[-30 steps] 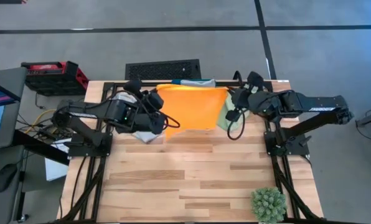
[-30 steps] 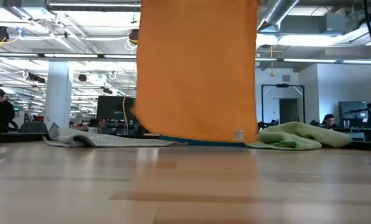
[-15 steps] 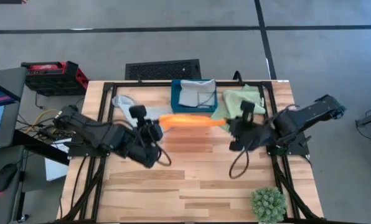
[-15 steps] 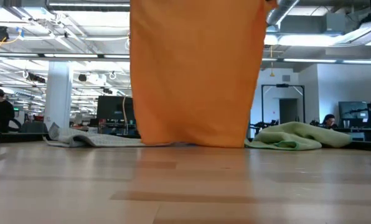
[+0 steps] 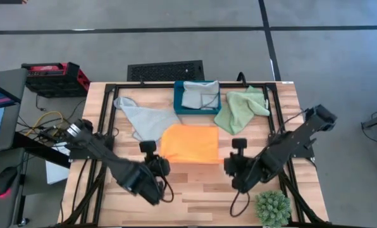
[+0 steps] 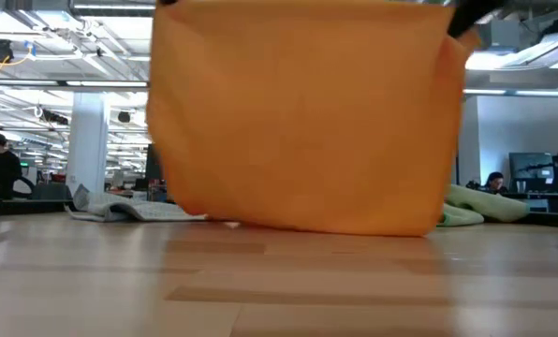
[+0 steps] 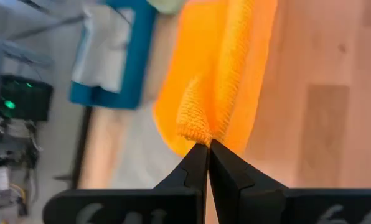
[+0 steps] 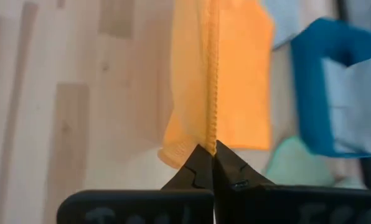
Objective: Fold microfiber towels
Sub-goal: Fold the orange microfiber cloth
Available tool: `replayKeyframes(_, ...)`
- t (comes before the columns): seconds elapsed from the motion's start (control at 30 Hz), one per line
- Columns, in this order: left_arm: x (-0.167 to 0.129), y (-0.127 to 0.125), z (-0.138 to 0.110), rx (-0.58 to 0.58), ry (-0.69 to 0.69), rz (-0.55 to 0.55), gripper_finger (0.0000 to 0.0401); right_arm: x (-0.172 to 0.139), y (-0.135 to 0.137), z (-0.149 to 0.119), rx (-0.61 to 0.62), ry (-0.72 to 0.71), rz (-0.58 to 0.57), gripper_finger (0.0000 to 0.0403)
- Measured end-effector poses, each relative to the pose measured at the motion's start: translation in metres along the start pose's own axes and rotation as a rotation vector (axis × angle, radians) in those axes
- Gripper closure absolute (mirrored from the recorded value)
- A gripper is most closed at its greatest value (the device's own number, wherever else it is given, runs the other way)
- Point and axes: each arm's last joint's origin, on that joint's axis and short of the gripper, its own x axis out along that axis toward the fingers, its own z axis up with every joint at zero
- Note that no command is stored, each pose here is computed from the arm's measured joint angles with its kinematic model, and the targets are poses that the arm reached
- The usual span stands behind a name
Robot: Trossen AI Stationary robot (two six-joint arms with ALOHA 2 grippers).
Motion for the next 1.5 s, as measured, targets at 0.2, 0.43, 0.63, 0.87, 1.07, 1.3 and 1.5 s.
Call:
replayKeyframes(0.2,0.013,-0.044,-0.012,-0.035,0.098,-0.053,0.0401,0.024,0.038,0.004,0.008,0.054,0.119,0.0397)
replayKeyframes(0.43,0.021,-0.093,-0.025,-0.055,0.174,-0.167,0.0401,0.051,0.084,0.009,0.015,0.056,0.281,0.0396)
replayKeyframes(0.63,0.028,-0.134,-0.037,-0.082,0.239,-0.275,0.0401,0.066,0.108,0.005,0.077,0.091,0.331,0.0396)
replayKeyframes(0.87,0.018,-0.142,-0.041,-0.173,0.202,-0.311,0.0401,0.058,0.113,0.001,0.12,0.086,0.329,0.0396)
replayKeyframes(1.07,0.024,-0.129,-0.041,-0.25,0.253,-0.21,0.0401,0.063,0.097,0.003,0.132,0.089,0.227,0.0396)
replayKeyframes(1.3,0.042,-0.102,-0.034,-0.303,0.298,-0.015,0.0401,0.08,0.06,0.004,0.136,0.167,-0.006,0.0396)
replayKeyframes(1.5,0.06,-0.08,-0.024,-0.329,0.339,0.091,0.0401,0.1,0.028,0.01,0.132,0.222,-0.124,0.0396)
